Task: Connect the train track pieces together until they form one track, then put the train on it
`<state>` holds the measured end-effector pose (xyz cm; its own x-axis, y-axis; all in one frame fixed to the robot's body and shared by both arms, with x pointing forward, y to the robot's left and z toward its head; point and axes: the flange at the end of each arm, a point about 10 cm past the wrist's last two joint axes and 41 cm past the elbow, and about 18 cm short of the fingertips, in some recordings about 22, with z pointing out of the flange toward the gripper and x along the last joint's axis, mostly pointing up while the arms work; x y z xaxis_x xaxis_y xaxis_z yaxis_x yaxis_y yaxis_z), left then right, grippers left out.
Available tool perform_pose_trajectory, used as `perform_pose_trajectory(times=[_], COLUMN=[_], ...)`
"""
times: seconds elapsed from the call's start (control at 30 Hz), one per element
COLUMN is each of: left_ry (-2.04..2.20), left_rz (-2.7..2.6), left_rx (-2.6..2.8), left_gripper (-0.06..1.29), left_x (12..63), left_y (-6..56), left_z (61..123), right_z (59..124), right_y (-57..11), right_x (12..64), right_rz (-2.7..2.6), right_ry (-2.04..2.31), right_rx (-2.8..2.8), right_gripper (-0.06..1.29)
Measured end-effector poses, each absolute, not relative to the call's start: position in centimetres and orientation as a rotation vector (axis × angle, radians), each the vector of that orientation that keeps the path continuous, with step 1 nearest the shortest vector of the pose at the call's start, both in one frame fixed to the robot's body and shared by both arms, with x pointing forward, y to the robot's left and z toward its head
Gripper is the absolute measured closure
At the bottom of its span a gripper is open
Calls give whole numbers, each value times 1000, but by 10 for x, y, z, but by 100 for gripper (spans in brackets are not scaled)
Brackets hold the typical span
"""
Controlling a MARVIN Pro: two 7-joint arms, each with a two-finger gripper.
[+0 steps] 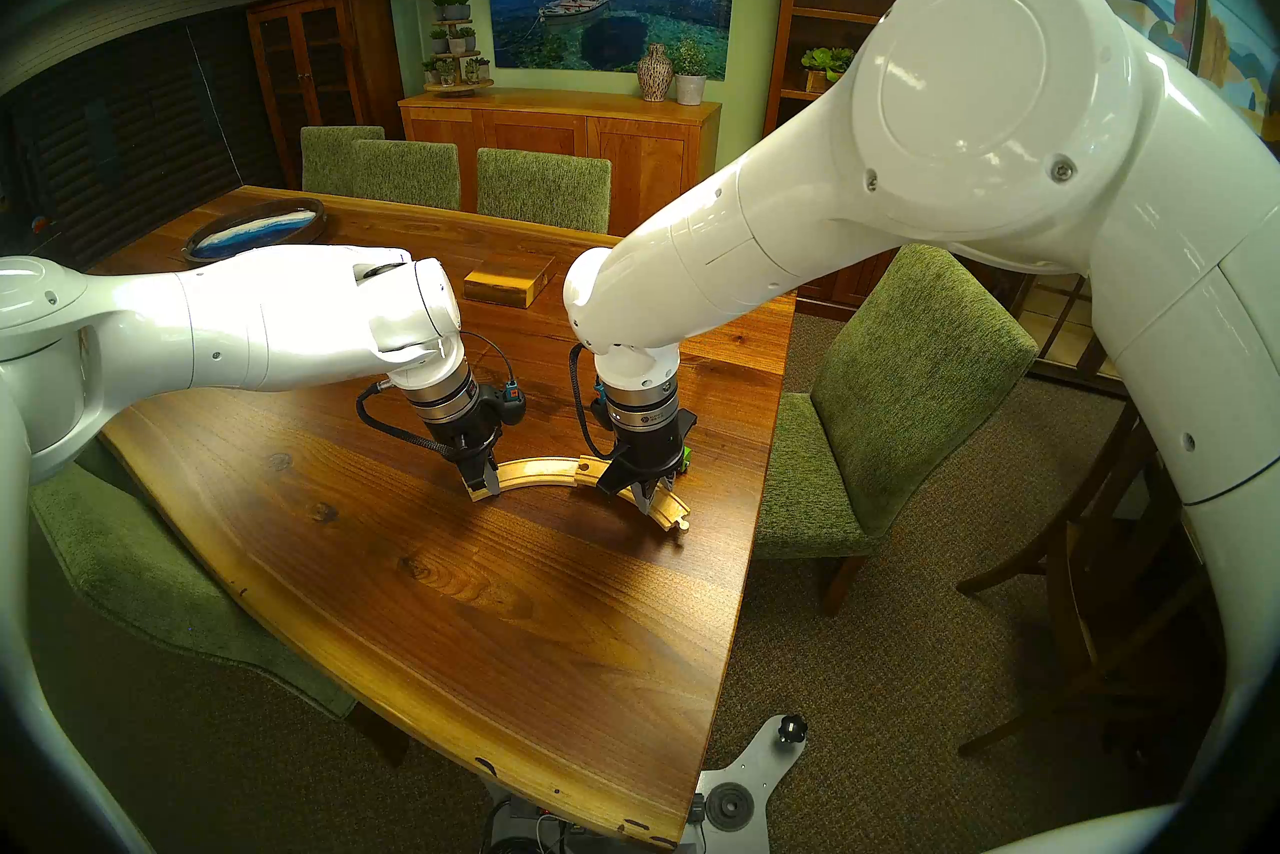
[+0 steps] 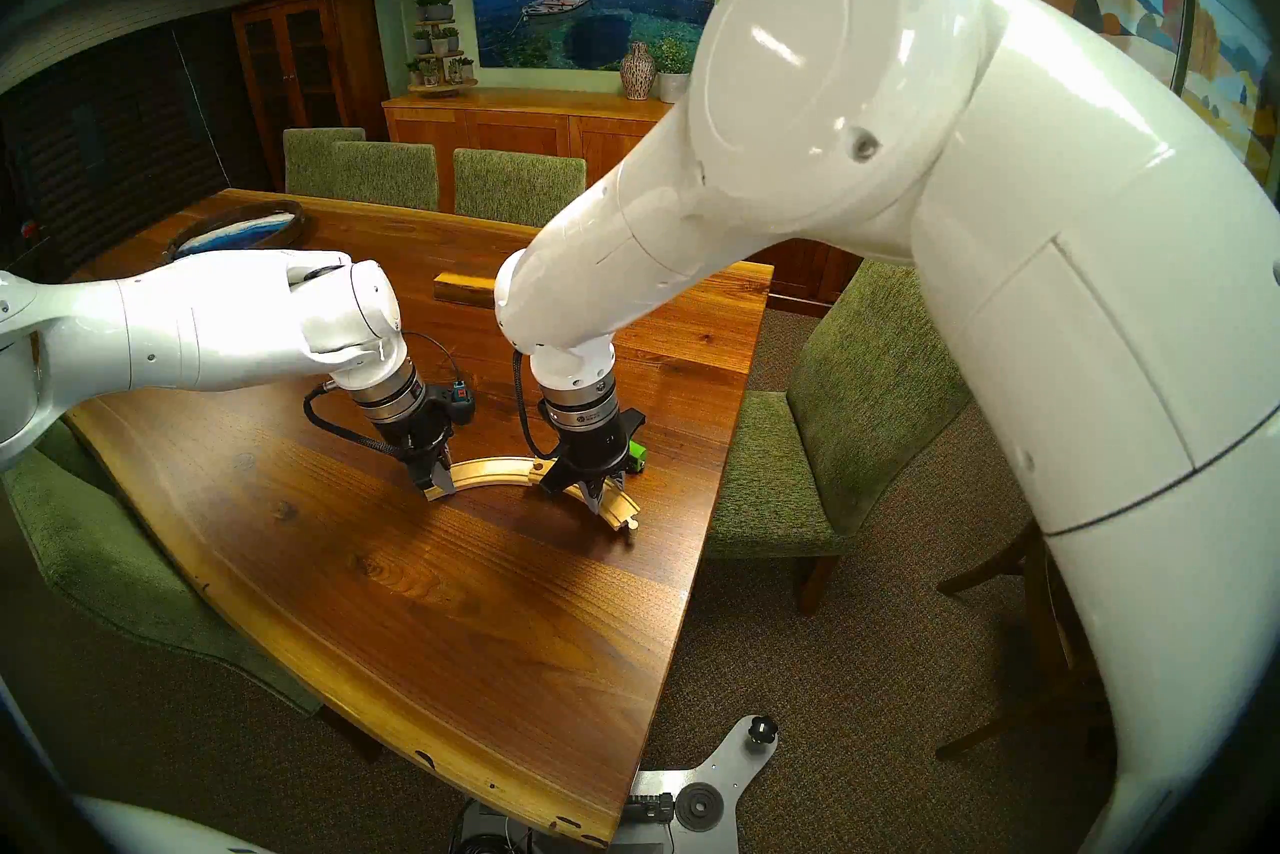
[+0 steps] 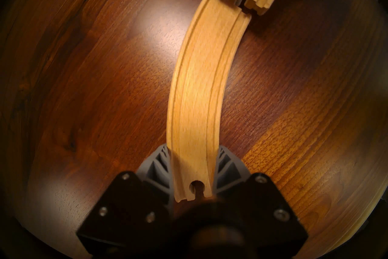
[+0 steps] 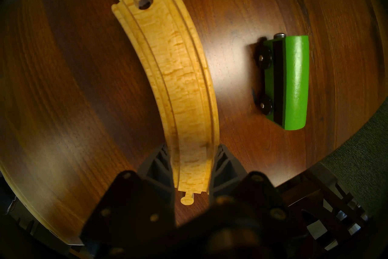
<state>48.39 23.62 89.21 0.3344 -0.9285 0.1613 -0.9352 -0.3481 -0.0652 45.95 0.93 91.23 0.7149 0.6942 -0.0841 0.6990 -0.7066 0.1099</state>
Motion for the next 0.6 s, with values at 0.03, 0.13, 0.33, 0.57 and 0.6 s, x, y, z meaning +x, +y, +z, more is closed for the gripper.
perform_pose_trajectory(times=[0.03,0.13,0.33,0.57,0.6], left_ry=[-1771,-1770,-1771,-1770,-1770], left_rz=[264,264,264,264,264], left_rx=[2534,2534,2534,2534,2534], left_gripper=[102,102,102,102,102], left_x=[484,484,484,484,484], left_y=[236,236,236,236,236], left_z=[892,892,892,892,892], right_z=[912,913,912,911,911], right_y=[9,7,6,7,7], right_x=[460,461,461,459,459], right_rz=[-58,-70,-81,-89,-90], right_ry=[1130,1106,1084,1068,1065], right_rx=[2785,2790,2801,2817,2819], right_gripper=[108,108,108,108,108])
